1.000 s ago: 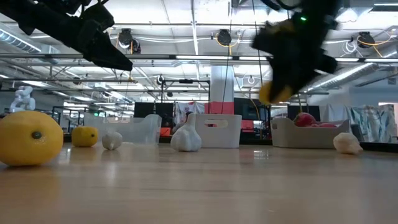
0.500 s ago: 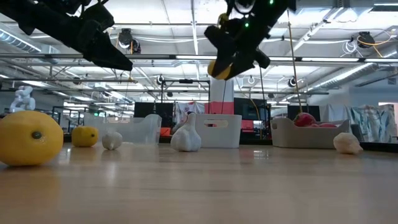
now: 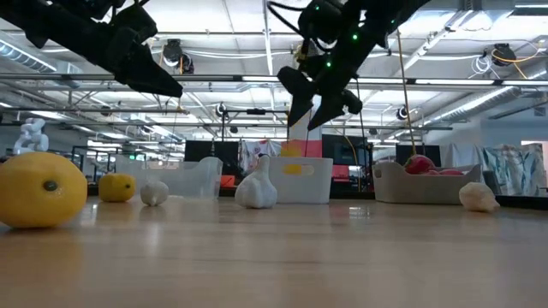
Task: Sort produce into baskets
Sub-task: Put the yellow lemon into the white bin
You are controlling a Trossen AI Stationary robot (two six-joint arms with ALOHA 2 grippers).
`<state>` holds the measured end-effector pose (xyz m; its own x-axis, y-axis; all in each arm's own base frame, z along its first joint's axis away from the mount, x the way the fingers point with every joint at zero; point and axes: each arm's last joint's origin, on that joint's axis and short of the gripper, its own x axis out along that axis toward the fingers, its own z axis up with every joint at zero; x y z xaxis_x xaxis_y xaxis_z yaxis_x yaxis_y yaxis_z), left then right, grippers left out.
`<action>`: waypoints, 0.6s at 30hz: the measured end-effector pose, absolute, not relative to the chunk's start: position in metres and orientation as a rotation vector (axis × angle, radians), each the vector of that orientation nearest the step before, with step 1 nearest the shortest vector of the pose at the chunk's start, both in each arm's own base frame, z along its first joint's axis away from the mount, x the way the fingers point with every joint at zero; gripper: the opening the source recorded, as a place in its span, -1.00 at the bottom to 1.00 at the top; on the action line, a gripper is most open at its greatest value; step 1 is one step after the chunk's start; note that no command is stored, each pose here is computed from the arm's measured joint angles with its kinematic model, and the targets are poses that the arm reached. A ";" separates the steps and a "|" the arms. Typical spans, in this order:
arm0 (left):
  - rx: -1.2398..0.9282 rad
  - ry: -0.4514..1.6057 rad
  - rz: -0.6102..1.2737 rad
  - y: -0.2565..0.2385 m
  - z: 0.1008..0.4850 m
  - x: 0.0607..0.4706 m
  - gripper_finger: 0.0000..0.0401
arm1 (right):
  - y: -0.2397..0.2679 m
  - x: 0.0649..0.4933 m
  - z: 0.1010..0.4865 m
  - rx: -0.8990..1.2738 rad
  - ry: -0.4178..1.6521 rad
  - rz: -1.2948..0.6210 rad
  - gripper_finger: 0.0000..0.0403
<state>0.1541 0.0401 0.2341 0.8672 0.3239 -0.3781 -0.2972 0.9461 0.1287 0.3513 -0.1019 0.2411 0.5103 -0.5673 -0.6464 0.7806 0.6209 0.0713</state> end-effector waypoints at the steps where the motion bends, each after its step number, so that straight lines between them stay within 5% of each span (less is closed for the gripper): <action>1: 0.067 0.407 0.325 0.040 0.234 0.154 0.27 | -0.103 0.352 0.240 0.383 0.621 -0.833 0.26; 7: 0.068 0.408 0.321 0.040 0.234 0.154 0.27 | -0.102 0.354 0.239 0.451 0.642 -0.734 0.38; 18: 0.068 0.408 0.319 0.040 0.234 0.154 0.27 | -0.069 0.364 0.256 0.851 0.781 -0.234 0.36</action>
